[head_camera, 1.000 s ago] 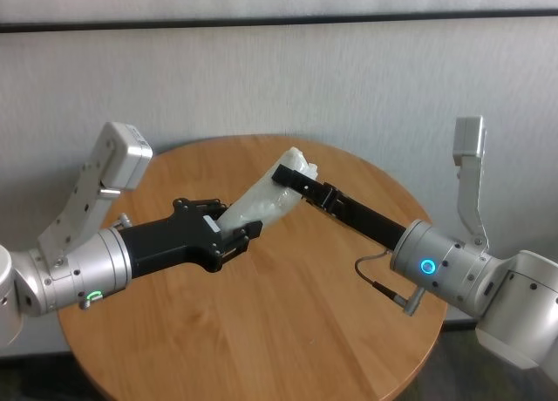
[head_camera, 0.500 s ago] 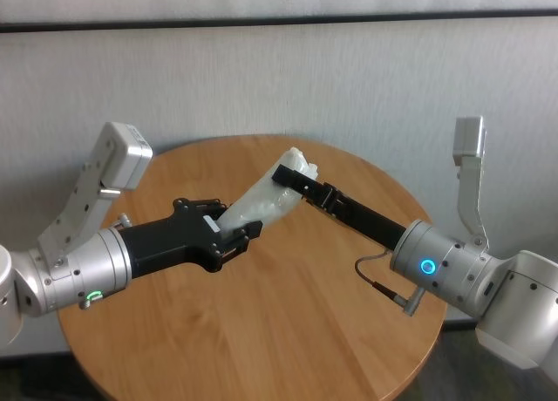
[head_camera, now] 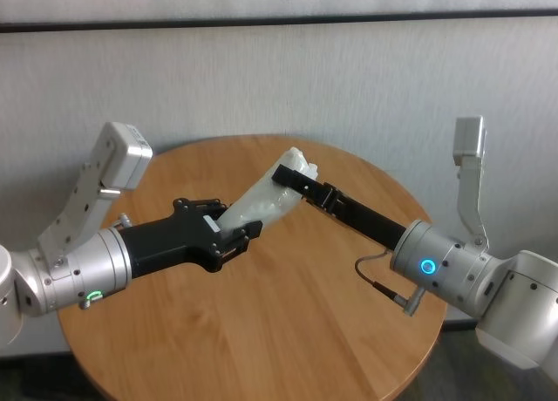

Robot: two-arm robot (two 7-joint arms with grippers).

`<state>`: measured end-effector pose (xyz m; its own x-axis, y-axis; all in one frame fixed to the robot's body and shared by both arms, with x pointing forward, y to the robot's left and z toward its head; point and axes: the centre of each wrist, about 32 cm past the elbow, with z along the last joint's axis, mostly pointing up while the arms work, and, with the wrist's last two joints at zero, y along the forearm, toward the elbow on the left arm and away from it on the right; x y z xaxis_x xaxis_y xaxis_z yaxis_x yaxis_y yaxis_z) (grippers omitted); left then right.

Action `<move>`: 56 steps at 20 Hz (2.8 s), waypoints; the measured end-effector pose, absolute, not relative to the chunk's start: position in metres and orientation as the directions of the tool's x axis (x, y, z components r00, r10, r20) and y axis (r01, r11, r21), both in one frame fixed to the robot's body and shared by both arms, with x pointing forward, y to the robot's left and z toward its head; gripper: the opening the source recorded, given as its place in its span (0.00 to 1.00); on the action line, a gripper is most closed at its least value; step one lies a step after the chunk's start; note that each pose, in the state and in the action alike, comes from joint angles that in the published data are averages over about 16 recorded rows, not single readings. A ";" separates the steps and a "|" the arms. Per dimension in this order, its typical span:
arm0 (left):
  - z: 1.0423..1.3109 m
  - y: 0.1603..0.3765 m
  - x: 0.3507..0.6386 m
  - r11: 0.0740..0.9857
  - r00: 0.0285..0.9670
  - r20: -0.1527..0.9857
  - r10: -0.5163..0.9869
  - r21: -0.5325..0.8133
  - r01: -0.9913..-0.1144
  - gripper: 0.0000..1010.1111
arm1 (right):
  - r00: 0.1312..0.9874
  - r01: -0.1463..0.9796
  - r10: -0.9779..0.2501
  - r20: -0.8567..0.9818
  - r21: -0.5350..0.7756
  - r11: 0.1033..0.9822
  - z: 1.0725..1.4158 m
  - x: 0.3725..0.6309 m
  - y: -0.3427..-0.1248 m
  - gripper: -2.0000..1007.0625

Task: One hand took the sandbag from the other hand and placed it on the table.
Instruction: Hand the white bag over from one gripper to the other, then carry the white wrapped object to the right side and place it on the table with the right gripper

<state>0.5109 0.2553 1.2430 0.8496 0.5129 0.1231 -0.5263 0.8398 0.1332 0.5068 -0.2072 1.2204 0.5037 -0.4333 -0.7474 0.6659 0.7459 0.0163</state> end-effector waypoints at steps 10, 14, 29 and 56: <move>1.243 0.255 0.511 0.840 0.850 0.123 0.513 0.133 -0.526 0.35 | 0.507 0.661 -0.431 -0.747 0.016 0.750 1.221 0.506 -0.207 0.54; 1.243 0.255 0.511 0.840 0.850 0.123 0.513 0.133 -0.526 0.37 | 0.506 0.660 -0.428 -0.749 0.017 0.751 1.221 0.505 -0.207 0.54; 1.243 0.255 0.511 0.840 0.849 0.123 0.513 0.133 -0.526 0.72 | 0.499 0.664 -0.422 -0.757 0.021 0.747 1.219 0.504 -0.206 0.54; 1.243 0.255 0.511 0.840 0.850 0.123 0.513 0.133 -0.526 0.99 | 0.478 0.767 -0.559 -0.677 0.012 0.641 1.214 0.506 -0.219 0.54</move>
<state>0.5109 0.2553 1.2431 0.8496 0.5129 0.1233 -0.5263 0.8398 0.1329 0.5065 -0.2185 1.2144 0.4779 -0.5594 -0.6772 0.7675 0.6410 0.0122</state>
